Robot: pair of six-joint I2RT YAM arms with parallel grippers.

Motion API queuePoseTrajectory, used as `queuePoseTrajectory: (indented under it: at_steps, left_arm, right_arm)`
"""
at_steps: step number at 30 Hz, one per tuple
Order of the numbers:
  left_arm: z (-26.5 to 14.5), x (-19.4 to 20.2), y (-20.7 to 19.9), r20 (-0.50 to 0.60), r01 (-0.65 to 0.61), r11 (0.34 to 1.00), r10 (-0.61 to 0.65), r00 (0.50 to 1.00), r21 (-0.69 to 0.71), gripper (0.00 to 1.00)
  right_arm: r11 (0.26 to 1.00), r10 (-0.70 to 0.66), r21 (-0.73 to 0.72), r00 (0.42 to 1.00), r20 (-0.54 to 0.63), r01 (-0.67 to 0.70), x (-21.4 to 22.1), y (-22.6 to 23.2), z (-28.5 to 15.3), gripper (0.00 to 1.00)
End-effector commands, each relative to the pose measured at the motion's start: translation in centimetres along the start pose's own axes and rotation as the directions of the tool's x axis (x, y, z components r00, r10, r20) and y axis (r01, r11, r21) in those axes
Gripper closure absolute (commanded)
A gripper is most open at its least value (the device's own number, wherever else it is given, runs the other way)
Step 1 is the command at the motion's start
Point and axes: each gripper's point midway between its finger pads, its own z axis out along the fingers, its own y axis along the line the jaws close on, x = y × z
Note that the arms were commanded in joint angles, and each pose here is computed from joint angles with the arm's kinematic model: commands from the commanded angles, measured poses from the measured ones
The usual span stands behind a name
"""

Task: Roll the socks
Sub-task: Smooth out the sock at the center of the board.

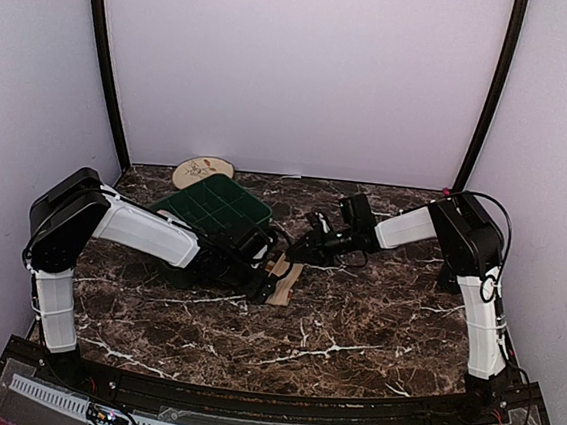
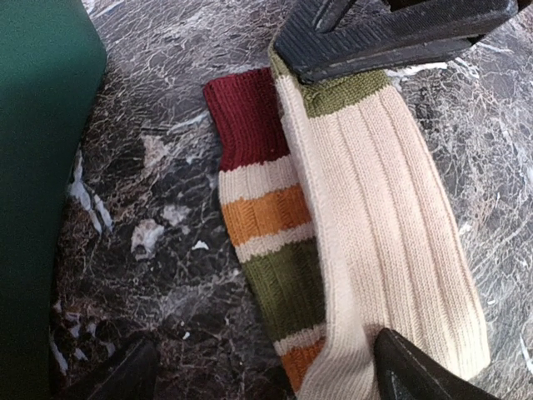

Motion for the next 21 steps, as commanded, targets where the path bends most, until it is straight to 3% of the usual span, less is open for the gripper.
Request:
queuePoseTrajectory:
  at_steps: [1,7,21]
  left_arm:
    - [0.3,3.6,0.3,-0.127,-0.04,0.999,0.038,0.991,-0.015,0.07]
    - [-0.3,2.3,0.1,-0.098,-0.043,0.999,0.041,0.994,-0.013,0.07]
    - [-0.8,1.5,-0.2,-0.076,-0.043,0.999,0.043,0.996,0.001,0.07]
  right_arm:
    - [0.996,-0.008,0.091,1.0,0.011,0.007,-0.7,-2.5,-0.1,0.82]
    - [0.998,-0.061,0.035,0.998,0.027,0.06,-1.4,0.6,-0.7,0.81]
    - [0.978,-0.19,-0.088,0.982,-0.015,0.188,3.5,7.1,1.0,0.81]
